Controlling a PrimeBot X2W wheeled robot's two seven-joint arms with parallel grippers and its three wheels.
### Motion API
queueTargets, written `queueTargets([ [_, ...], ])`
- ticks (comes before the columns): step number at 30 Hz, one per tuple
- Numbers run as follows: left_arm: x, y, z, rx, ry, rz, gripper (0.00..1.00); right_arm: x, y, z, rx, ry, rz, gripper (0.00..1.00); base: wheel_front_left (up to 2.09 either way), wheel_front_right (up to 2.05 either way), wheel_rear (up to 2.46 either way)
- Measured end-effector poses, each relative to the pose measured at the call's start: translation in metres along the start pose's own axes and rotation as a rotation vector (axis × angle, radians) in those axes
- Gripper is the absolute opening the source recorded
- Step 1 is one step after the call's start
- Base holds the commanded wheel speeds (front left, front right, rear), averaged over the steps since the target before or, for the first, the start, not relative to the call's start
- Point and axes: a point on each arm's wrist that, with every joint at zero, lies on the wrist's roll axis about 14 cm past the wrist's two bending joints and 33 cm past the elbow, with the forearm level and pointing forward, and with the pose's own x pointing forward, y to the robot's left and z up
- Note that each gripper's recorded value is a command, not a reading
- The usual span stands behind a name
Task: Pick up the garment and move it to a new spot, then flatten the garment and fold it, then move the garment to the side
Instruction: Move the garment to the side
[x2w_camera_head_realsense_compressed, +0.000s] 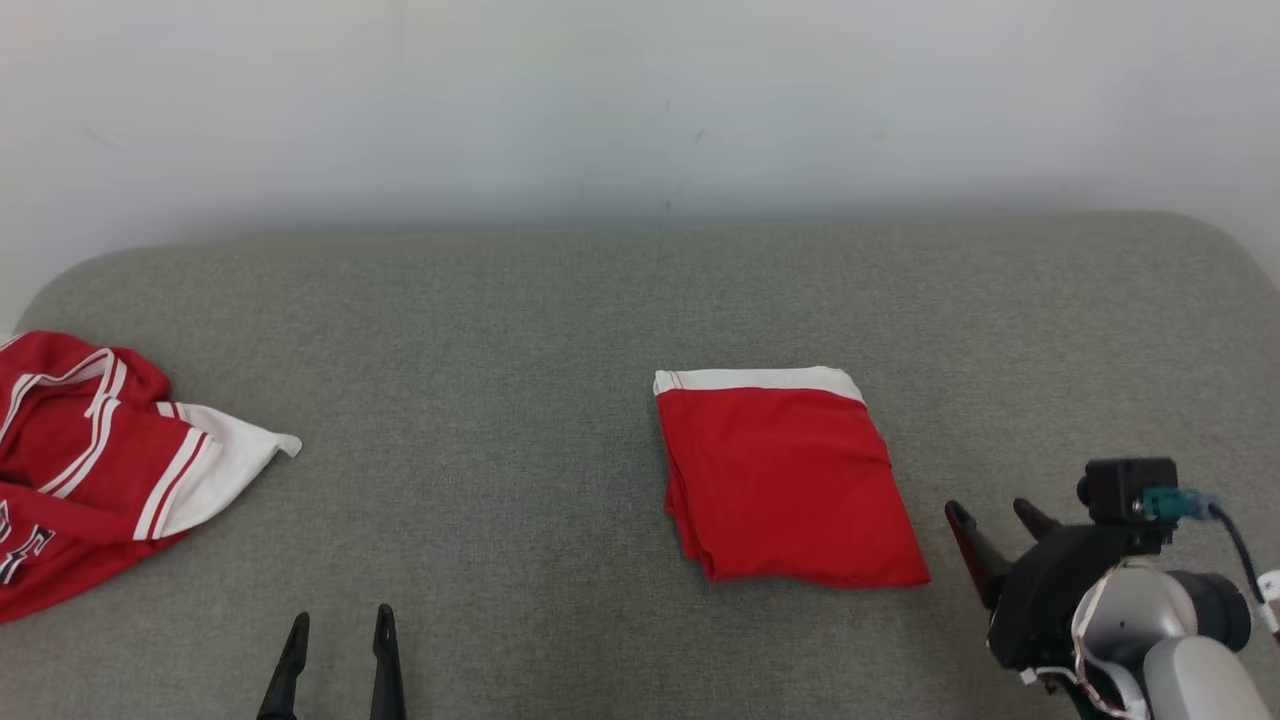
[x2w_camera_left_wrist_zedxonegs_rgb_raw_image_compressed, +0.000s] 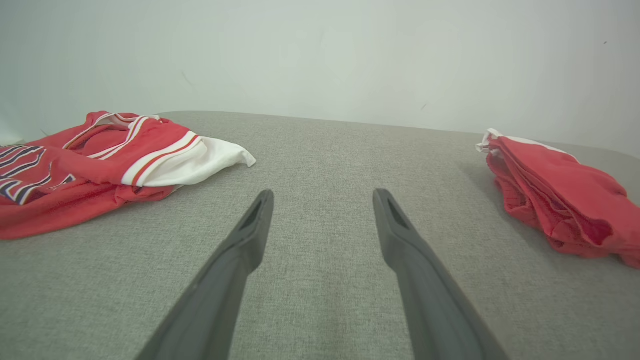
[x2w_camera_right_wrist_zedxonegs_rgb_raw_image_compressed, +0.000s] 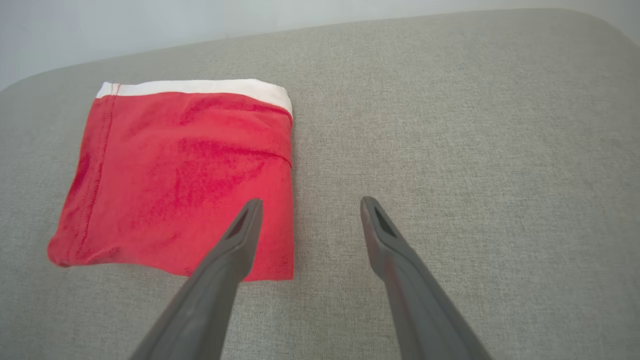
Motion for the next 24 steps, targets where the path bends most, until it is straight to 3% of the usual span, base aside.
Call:
queueTargets([
  [5, 0.009, 0.003, -0.001, -0.008, 0.002, 0.012, 1.0, 0.026, 0.0, 0.017, 0.014, 0.139, 0.006, 1.0, 0.0, 0.0, 0.0],
  [10, 0.01, 0.009, -0.005, -0.01, 0.015, 0.033, 1.0, 0.046, 0.005, 0.023, -0.01, 0.188, 0.01, 1.0, 0.0, 0.0, 0.0],
  [24, 0.002, 0.033, -0.018, -0.023, 0.061, 0.123, 1.0, 0.084, 0.029, -0.035, -0.037, 0.476, 0.05, 1.0, 0.0, 0.0, 0.0],
])
